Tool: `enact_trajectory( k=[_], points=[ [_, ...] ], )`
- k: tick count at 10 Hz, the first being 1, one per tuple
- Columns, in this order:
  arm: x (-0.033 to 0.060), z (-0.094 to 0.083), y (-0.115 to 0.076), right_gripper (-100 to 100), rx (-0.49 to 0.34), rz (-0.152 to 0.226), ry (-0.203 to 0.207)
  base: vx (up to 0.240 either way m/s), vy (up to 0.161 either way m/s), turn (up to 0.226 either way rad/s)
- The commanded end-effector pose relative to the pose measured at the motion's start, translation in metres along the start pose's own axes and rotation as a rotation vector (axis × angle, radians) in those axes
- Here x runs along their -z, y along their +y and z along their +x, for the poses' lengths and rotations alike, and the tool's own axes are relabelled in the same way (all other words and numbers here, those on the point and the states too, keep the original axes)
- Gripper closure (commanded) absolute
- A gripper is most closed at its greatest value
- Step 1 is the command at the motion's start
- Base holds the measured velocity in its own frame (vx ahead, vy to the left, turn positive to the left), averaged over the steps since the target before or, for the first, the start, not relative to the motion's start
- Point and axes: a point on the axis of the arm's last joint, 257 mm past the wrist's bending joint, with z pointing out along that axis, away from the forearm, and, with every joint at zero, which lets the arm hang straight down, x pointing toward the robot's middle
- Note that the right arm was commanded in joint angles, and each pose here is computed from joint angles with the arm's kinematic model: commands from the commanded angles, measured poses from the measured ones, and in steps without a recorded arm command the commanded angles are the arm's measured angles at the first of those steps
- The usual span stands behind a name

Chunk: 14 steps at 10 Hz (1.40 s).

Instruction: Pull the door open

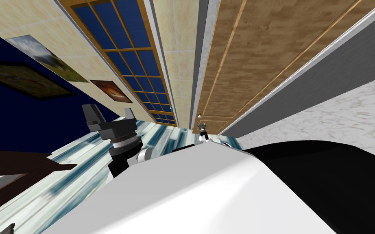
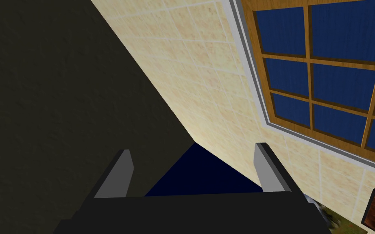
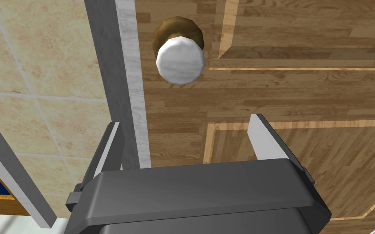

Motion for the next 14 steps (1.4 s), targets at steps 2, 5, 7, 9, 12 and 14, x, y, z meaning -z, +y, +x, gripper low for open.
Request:
enact_trajectory(
  k=[2, 5, 7, 9, 12, 14],
  points=[
    [-0.0002, 0.000, 0.000, -100, -0.026, -0.003, -0.001, -0.028, -0.012, 0.017],
    [0.0036, -0.004, 0.040, -100, -0.032, -0.039, -0.004, 0.176, 0.026, 0.111],
    [0.0053, -0.005, 0.054, -100, -0.032, -0.052, -0.004, 0.164, -0.032, 0.093],
    [0.0079, -0.006, 0.074, -100, -0.032, -0.070, -0.004, 0.160, -0.019, 0.079],
    [0.0097, -0.005, 0.097, -100, -0.031, -0.088, -0.004, 0.147, -0.032, 0.085],
    [0.0097, -0.005, 0.097, 100, -0.031, -0.088, -0.004, -0.020, 0.008, -0.010]
  ],
)
